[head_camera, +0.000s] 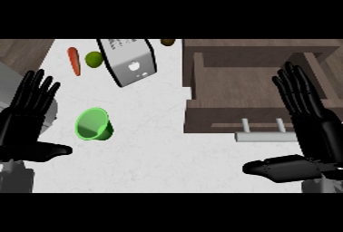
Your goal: Pick up the cup, place it into the drawer and close the drawer
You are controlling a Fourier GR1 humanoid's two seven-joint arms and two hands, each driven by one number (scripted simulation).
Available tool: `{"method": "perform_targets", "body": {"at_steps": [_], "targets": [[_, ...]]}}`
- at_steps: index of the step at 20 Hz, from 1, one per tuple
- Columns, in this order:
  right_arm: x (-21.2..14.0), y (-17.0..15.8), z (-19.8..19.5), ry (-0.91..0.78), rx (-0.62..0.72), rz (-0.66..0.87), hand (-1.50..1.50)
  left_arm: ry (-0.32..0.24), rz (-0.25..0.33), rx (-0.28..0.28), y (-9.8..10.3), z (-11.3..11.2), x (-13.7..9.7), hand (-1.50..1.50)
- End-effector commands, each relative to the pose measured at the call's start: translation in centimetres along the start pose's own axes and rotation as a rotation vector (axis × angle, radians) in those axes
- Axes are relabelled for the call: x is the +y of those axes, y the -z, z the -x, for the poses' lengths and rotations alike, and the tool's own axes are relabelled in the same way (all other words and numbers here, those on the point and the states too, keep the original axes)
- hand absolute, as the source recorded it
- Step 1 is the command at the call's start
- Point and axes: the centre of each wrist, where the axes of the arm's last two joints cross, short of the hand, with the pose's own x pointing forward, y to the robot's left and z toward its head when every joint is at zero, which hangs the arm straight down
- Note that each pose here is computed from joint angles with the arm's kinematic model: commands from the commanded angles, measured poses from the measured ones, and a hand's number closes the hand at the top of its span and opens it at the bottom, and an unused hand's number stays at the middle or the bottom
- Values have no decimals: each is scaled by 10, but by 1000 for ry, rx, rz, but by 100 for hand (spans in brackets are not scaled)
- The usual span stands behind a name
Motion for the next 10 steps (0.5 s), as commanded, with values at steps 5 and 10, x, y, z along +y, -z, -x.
{"method": "perform_targets", "body": {"at_steps": [5,10], "targets": [[-17,24,-16,-13,-27,1,-150,43,-54,93,-4,43,34,-150],[-32,40,-21,-11,-52,9,-150,60,-92,134,-19,81,43,-150]]}}
